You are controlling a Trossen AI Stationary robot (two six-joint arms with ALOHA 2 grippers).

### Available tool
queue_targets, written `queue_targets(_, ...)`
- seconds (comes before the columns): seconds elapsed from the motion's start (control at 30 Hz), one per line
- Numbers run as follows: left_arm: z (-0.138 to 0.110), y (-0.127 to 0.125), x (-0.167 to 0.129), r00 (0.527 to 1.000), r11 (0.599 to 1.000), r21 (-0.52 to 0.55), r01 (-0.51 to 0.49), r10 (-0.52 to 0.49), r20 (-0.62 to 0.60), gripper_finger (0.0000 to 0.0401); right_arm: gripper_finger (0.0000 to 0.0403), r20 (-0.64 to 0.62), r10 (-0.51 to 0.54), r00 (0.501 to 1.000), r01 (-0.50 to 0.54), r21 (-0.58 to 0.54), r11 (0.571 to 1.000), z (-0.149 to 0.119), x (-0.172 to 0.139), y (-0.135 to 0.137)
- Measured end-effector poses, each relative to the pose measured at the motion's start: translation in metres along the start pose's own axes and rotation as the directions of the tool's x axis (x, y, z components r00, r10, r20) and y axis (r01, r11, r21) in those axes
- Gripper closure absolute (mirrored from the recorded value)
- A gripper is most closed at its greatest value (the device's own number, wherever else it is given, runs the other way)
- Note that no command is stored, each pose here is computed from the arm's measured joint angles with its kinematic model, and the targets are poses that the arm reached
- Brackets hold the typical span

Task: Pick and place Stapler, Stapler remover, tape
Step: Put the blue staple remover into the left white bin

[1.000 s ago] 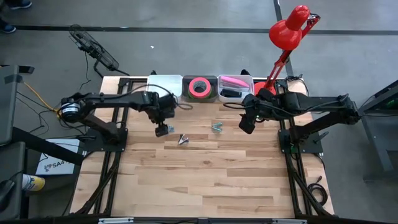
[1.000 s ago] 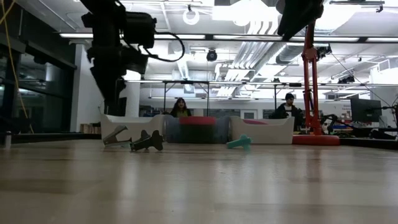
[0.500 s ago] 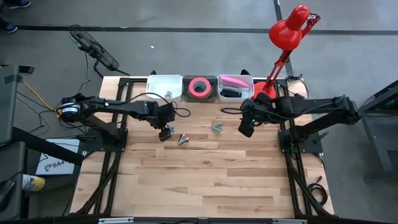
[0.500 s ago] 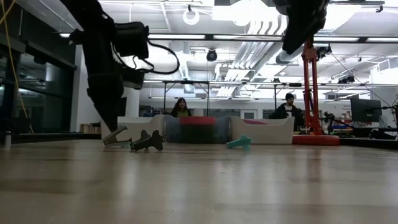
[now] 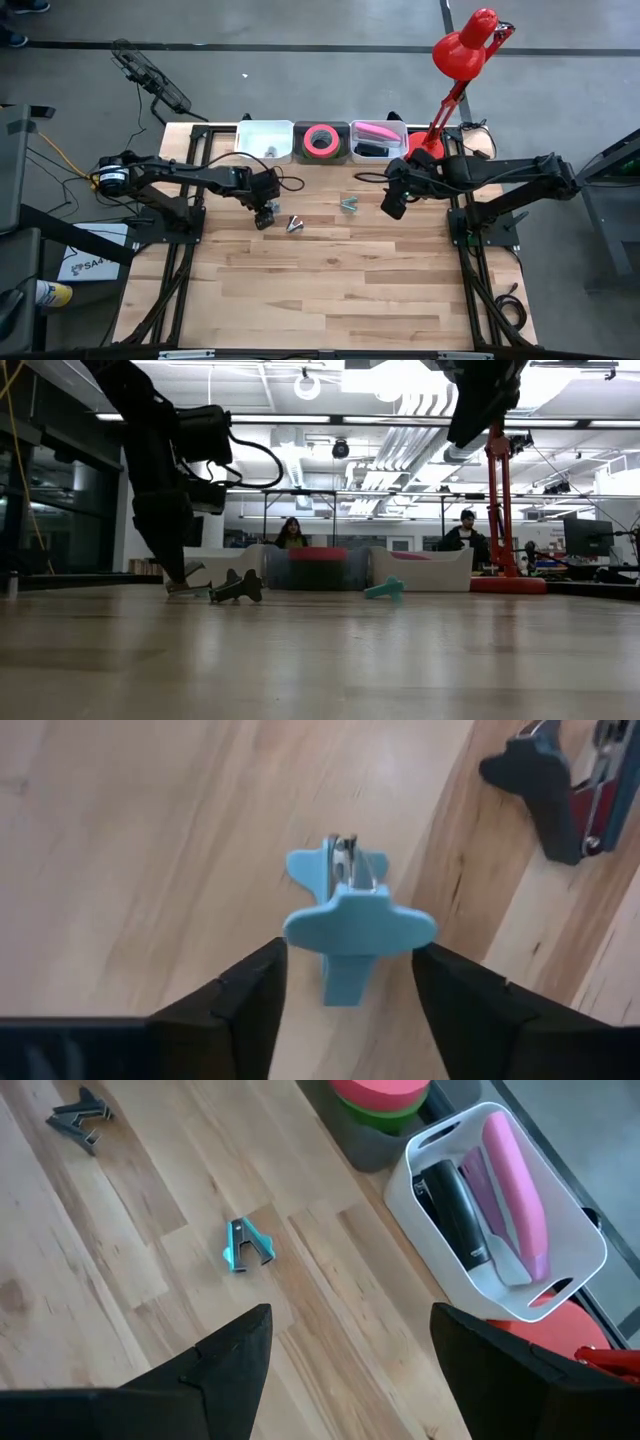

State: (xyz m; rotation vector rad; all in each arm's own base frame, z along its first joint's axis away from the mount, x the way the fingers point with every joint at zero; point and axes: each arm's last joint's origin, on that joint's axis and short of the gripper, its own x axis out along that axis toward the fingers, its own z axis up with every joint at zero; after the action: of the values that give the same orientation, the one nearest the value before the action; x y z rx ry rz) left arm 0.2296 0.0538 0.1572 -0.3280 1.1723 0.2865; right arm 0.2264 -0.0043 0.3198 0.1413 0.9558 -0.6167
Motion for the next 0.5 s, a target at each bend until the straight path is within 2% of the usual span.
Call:
queue_targets(0.27,0.0032,-0.0005,0.0001,0.999,1.000,0.001,0.003,-0.003,0.036,0.0269,0.0139,0.006,0.000,1.000,0.000,-0.002,1.000,0.0005,-0.0001,0.0001)
queue_targets(0.5,0.0031,-0.0001,0.0001,0.999,1.000,-0.025,-0.008,0.009,0.036,0.0352,0.0139,0.006,0.000,1.000,0.000,-0.002,1.000,0.0005,-0.0001,0.0001)
